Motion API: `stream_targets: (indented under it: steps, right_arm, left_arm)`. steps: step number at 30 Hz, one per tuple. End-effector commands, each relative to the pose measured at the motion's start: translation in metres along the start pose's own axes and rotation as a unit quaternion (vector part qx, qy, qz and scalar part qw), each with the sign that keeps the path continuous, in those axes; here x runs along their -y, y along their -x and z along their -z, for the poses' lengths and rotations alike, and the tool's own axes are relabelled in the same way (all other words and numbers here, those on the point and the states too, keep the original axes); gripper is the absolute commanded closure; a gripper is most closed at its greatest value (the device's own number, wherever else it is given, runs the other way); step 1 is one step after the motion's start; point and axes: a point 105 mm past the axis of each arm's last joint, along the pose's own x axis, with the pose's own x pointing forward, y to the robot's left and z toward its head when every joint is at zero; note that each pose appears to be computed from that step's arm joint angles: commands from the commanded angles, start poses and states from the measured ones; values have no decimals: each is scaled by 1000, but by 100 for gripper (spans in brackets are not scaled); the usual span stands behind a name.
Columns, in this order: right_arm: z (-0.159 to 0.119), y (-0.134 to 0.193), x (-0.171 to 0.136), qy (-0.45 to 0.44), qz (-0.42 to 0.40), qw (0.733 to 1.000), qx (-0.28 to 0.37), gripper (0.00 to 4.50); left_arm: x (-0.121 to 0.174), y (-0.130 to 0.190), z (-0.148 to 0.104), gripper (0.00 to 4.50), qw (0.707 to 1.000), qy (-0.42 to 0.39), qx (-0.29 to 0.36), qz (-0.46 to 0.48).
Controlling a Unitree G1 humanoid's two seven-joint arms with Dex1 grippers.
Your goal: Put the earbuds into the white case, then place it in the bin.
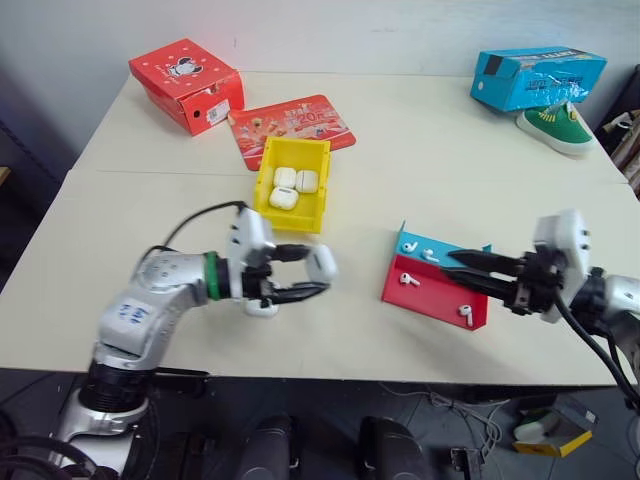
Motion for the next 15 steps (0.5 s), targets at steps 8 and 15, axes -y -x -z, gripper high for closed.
stream_targets:
  steps: [8,15]
  right_arm:
    - [3,34,-15,27,56,994,86,1]
    - [2,36,-9,64,93,989,95,1]
  left_arm:
    - [-112,-10,-34,172,977,9,38,-211]
    - [-154,-43,-13,172,962,4,-35,-272]
